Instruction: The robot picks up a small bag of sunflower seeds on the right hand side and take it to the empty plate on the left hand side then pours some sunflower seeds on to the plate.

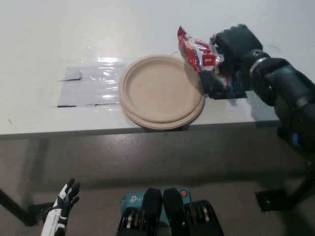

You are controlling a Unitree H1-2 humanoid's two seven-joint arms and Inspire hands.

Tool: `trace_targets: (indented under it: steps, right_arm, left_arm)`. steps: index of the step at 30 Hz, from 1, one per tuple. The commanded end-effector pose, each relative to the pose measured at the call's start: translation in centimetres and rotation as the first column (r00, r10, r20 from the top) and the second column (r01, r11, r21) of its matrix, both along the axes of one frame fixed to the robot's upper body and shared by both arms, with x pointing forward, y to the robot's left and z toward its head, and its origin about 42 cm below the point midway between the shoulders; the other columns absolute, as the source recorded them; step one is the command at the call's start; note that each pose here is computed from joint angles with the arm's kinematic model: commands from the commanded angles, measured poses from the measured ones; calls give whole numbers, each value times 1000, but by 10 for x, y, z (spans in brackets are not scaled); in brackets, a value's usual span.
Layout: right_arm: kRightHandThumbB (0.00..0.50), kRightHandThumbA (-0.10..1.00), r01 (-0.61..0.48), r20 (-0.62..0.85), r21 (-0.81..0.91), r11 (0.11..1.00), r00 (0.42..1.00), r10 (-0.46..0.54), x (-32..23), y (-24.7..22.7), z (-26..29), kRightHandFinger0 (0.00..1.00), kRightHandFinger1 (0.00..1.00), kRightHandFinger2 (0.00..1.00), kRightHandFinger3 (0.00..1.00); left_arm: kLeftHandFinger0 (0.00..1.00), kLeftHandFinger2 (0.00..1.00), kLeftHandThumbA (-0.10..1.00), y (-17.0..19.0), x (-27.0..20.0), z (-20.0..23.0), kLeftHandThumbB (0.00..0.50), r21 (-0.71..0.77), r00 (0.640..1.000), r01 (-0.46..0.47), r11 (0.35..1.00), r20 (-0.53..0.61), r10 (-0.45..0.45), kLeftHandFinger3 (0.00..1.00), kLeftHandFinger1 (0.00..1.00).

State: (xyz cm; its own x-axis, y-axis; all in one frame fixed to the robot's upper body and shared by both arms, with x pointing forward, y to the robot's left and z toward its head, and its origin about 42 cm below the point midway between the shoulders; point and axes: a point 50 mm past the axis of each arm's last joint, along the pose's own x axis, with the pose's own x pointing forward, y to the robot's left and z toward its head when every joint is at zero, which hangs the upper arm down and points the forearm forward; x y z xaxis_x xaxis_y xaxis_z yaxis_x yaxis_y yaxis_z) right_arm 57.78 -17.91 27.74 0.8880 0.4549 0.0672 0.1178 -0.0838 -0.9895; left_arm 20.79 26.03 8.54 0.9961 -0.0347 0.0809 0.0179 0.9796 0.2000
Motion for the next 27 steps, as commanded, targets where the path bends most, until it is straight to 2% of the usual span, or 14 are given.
trace_targets:
  steps: [1,2,5,8,10,11,13,15,16,21,23,25,26,27]
  right_arm:
    - [0,456,-62,134,-57,996,988,70,8,23,48,7,56,170,295]
    - [0,406,-71,138,-56,996,987,78,8,24,47,0,11,107,258]
    - [0,367,-74,141,-89,993,986,86,7,27,44,33,87,209,356]
    - [0,357,-74,143,-128,989,985,92,7,28,41,0,26,188,441]
    - [0,321,-75,160,-170,983,982,103,6,29,40,0,0,15,318]
    - [0,286,-82,173,-195,977,978,116,6,30,39,0,0,1,282]
    - [0,227,-89,177,-215,972,976,129,5,31,38,0,0,41,272]
    - [0,170,-93,182,-207,974,974,132,5,31,36,0,27,154,341]
    - [0,162,-95,185,-233,968,973,140,5,31,35,0,1,128,353]
    - [0,169,-91,194,-312,946,968,157,5,31,35,0,0,133,313]
    - [0,194,-94,210,-373,923,961,183,6,31,39,0,0,142,384]
    - [0,176,-94,227,-400,912,954,198,6,30,43,0,0,128,376]
    - [0,202,-77,240,-421,904,951,193,7,30,45,0,0,136,329]
    - [0,313,-51,251,-397,917,954,162,8,31,49,0,16,157,278]
  left_arm:
    - [1000,1000,1000,4,-2,8,0,-1,999,17,1000,28,-17,1000,1000]
    - [1000,1000,1000,4,-2,8,0,0,999,18,1000,28,-18,1000,1000]
    - [1000,1000,1000,4,-1,9,11,-5,999,22,1000,28,-21,1000,1000]
    - [1000,1000,1000,5,-2,10,8,-5,999,27,1000,26,-27,1000,1000]
    - [1000,1000,1000,4,-2,11,20,-3,999,25,1000,23,-25,1000,1000]
    - [1000,1000,1000,4,-2,11,13,-6,999,26,1000,25,-26,1000,1000]
    - [1000,1000,1000,4,-2,11,13,-11,999,28,1000,27,-28,1000,1000]
    - [1000,1000,1000,4,-1,11,18,-10,999,30,999,28,-30,1000,1000]
    - [1000,1000,1000,4,-1,11,22,-12,999,31,999,28,-30,1000,1000]
    - [1000,1000,1000,5,-1,12,29,-3,999,30,1000,30,-30,1000,1000]
    - [1000,1000,1000,6,-1,13,41,10,999,28,1000,26,-28,1000,1000]
    - [1000,1000,1000,6,0,14,19,13,999,32,999,30,-32,1000,1000]
    - [1000,1000,1000,6,0,14,10,10,999,35,999,32,-35,1000,1000]
    - [1000,1000,1000,7,0,13,17,2,999,37,999,31,-37,1000,1000]
